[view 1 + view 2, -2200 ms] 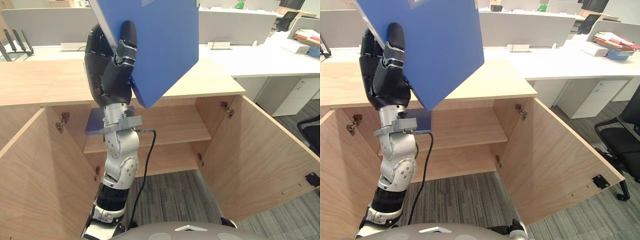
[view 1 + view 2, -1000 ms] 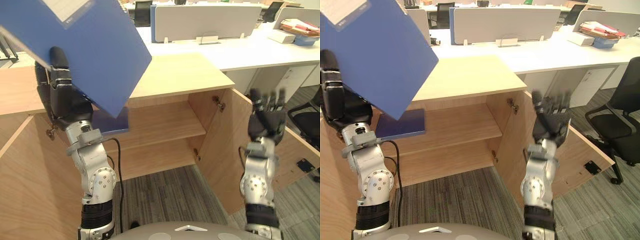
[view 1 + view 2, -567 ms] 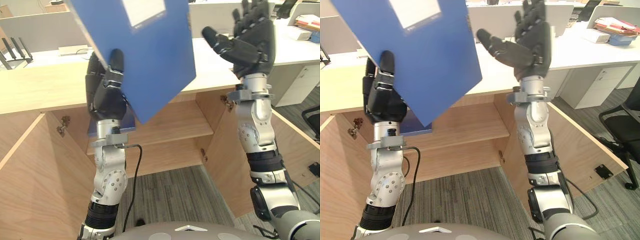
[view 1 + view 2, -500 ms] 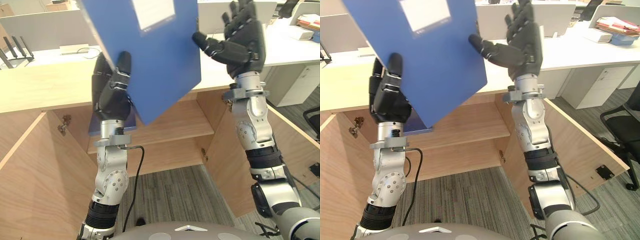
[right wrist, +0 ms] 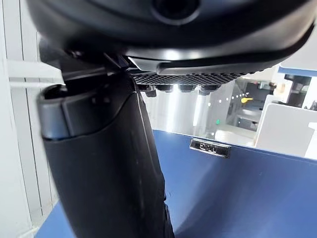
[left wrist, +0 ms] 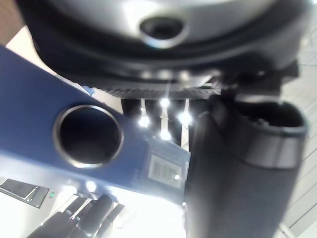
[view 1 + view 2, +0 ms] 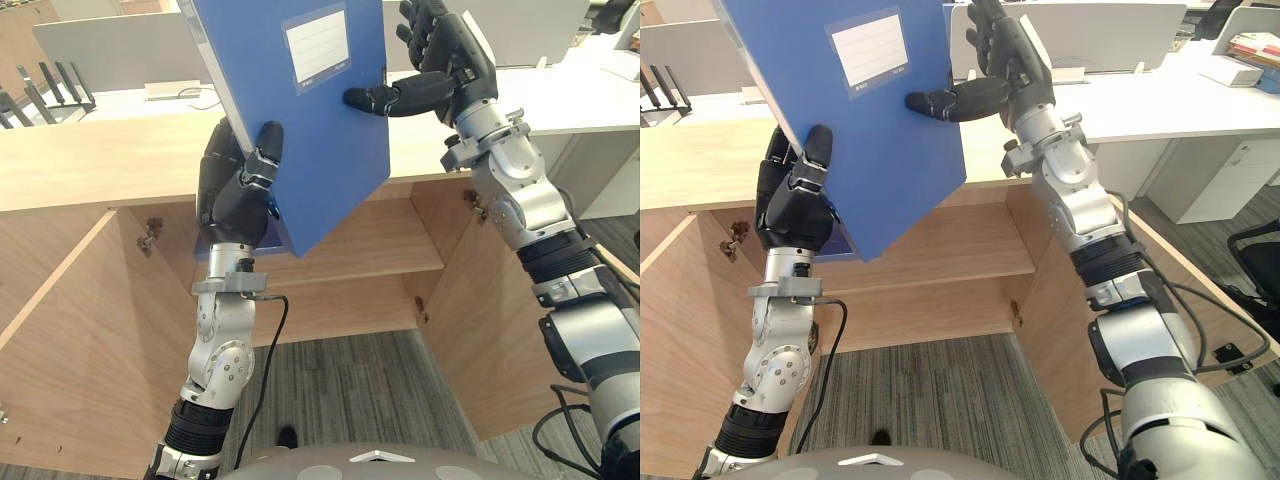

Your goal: Walk over to the cabinet, pick up the folder, carry it to the office cabinet, place the folder inside the office cabinet, then close the office cabinet door

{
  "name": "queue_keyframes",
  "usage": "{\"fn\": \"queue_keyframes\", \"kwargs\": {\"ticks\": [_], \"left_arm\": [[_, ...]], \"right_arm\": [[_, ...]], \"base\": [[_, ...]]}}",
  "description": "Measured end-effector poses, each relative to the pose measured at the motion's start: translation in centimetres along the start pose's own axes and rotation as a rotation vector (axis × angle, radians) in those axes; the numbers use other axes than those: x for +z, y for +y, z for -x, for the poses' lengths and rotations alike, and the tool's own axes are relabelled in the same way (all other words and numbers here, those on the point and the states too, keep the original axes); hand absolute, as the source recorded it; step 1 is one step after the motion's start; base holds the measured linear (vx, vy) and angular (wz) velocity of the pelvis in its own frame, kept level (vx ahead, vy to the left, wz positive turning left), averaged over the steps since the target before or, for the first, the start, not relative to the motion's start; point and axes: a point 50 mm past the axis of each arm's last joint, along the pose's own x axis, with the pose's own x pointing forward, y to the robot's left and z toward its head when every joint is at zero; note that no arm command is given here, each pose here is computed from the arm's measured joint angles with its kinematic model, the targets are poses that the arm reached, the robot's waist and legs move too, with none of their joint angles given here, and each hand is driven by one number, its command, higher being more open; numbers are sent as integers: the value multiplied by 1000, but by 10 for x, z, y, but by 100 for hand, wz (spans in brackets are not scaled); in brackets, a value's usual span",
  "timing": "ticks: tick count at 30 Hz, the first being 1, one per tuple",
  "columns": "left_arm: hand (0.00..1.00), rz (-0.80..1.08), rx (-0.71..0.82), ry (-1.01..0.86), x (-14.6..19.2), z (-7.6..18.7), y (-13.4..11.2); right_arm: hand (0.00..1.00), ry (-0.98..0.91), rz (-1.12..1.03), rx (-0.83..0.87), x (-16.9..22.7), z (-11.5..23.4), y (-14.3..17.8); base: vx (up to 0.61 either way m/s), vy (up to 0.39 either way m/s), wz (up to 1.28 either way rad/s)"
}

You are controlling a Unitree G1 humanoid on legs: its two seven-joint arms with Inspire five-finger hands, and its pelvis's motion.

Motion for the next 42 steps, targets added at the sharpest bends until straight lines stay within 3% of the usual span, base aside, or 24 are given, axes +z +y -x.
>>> {"fn": "queue_keyframes", "kwargs": {"ticks": [4,12,18,27,28,36,42], "left_arm": [[0,24,-30,20,0,0,0],[0,106,-125,119,-11,-11,8],[0,149,-167,123,-10,-22,8],[0,82,-279,203,-1,-41,23],[0,79,-299,218,1,-42,24],[0,26,-415,299,8,-41,33],[0,52,-613,357,15,-29,13]], "right_arm": [[100,45,-26,39,-4,-2,-8],[100,176,-284,71,-32,5,-17],[100,209,-503,80,-52,4,6],[100,374,-559,221,-81,18,34],[0,402,-555,250,-85,21,39],[0,507,-645,343,-109,61,62],[0,430,-762,340,-91,111,67]], "base": [[-5,-4,1],[-15,-41,0],[-2,-34,-2],[-20,-10,0],[-33,-24,0],[-14,-17,0],[-7,-6,-3]]}}
